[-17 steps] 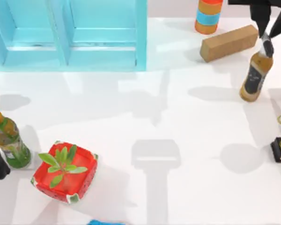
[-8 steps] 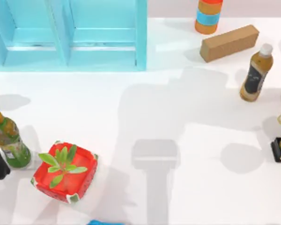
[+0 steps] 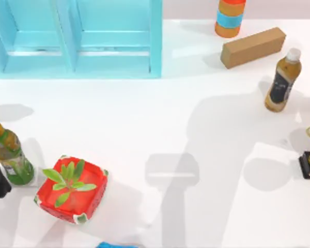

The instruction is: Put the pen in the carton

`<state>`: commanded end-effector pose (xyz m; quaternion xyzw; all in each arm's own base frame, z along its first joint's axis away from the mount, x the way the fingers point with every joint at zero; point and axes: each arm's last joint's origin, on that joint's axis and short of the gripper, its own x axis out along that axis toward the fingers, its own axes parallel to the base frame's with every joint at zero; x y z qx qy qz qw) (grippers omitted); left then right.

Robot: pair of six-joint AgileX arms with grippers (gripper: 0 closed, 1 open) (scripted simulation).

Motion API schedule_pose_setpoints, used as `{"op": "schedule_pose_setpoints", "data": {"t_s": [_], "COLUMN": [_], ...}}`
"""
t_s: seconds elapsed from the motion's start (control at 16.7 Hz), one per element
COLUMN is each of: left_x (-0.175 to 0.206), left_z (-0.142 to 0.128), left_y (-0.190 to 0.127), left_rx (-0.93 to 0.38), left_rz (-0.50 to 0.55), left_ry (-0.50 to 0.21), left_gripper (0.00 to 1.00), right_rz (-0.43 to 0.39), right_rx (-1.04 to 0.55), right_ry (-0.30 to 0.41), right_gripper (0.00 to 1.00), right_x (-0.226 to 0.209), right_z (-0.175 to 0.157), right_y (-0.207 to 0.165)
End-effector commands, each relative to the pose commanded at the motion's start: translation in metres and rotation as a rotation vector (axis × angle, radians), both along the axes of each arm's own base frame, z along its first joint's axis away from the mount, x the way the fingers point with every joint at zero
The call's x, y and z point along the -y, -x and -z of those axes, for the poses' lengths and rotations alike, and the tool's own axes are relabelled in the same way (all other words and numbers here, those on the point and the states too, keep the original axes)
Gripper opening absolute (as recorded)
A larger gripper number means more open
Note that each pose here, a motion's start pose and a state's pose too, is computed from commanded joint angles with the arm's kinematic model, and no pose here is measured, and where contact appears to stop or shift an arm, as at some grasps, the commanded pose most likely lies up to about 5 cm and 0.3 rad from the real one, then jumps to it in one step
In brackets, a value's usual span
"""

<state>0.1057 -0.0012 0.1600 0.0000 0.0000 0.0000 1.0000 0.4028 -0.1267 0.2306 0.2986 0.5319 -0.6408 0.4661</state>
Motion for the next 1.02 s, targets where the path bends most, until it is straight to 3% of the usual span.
{"op": "schedule_pose_setpoints", "data": {"t_s": [0.36,1.02], "left_x": [0.000,0.000], "left_z": [0.000,0.000], "left_y": [0.000,0.000], "left_rx": [0.000,0.000], "left_rz": [0.000,0.000], "left_ry": [0.000,0.000], "left_gripper": [1.00,1.00], "right_rz": [-0.005,-0.001], "right_rx": [0.003,-0.001], "right_ry": [-0.002,-0.001], "right_gripper": [0.00,0.00], "right_x": [-0.002,-0.009], "right_z": [0.006,0.058], "right_y": [-0.001,0.025]}}
